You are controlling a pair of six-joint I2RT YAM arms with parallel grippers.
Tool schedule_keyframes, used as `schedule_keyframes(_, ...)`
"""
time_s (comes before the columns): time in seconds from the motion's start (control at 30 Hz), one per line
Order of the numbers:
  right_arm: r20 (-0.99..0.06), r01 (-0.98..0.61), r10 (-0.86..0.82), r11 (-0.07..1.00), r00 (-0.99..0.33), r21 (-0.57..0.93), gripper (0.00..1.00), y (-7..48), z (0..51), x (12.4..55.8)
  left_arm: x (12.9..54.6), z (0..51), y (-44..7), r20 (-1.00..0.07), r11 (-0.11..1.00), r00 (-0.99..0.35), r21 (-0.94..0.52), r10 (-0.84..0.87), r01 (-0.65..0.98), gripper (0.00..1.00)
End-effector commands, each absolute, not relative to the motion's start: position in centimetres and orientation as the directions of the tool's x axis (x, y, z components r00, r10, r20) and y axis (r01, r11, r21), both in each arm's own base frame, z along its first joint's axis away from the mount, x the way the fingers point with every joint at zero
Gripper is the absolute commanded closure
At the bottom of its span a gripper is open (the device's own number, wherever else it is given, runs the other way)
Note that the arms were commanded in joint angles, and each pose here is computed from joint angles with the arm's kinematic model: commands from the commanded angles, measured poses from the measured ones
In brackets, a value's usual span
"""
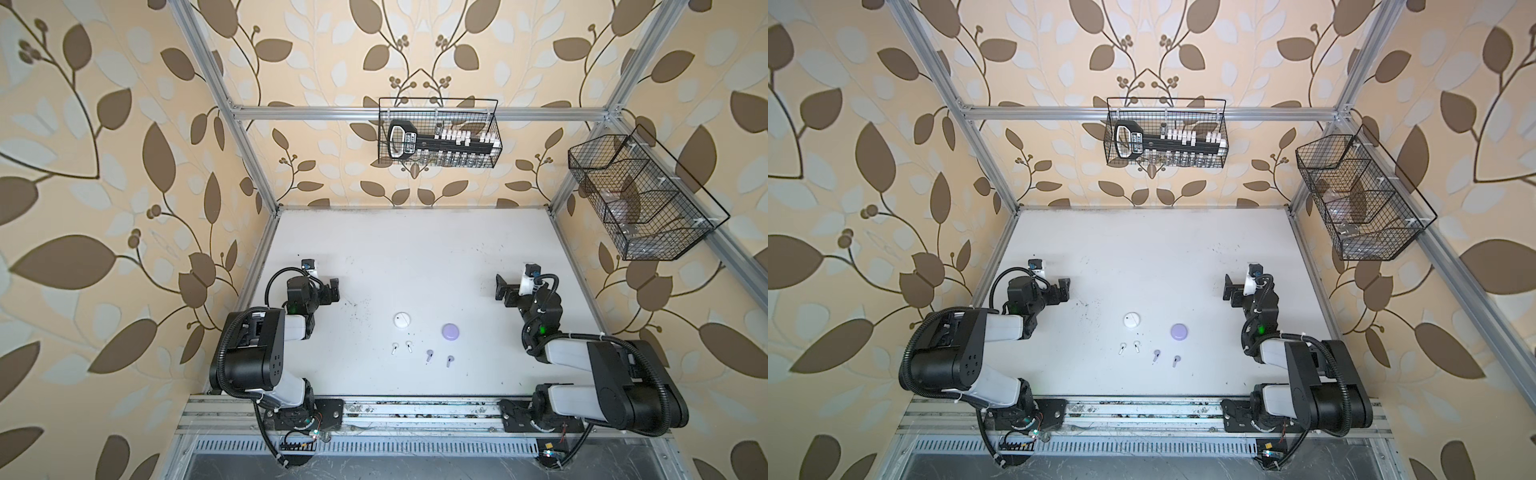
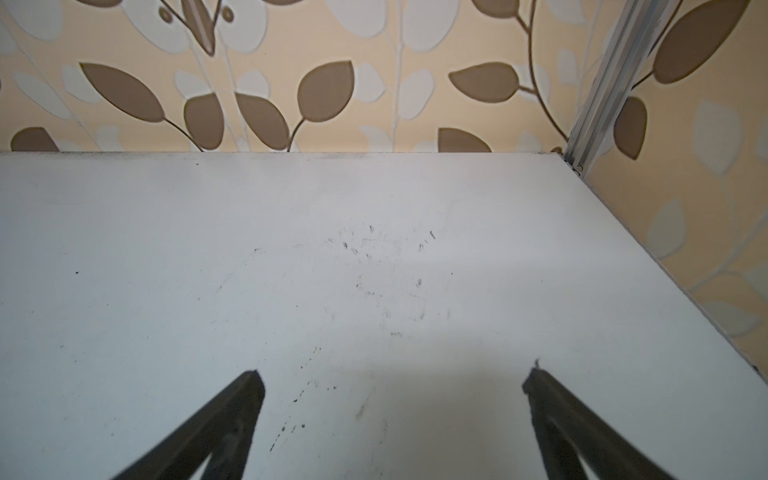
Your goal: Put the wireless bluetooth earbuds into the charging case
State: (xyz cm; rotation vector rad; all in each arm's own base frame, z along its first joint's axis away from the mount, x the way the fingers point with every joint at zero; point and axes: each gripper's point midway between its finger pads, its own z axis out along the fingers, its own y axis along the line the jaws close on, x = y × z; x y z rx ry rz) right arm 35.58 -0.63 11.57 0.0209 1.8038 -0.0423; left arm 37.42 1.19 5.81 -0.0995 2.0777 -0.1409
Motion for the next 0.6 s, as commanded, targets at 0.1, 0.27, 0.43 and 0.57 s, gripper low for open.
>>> schedule_keyframes(0.1, -0.976, 0.027, -0.019, 0.999, -0.219, -0.026, 0.0, -0.6, 11.7, 35.4, 38.5, 7.6, 1.6, -0.889, 0.991, -0.439, -0.134, -0.129, -0.02, 0.01)
schedule_keyframes(0.27, -0.977, 0.035, -0.023, 0.999, -0.214, -0.032, 0.0, -0.6, 11.8, 35.3, 38.5, 7.9, 2.0, -0.896, 0.991, -0.424, -0.123, -0.131, -0.047, 0.01)
schedule_keyframes(0.43, -0.977, 0.065, -0.025, 0.997, -0.211, -0.04, 0.0, -0.9, 12.0, 35.2, 37.8, 10.0, 2.9, -0.911, 0.987, -0.387, -0.104, -0.143, -0.119, 0.01)
schedule_keyframes(0.57, -0.977, 0.114, -0.019, 0.992, -0.211, -0.044, 0.0, -1.5, 13.3, 35.1, 36.7, 12.5, 2.2, -0.935, 0.991, -0.339, -0.062, -0.098, -0.118, 0.01)
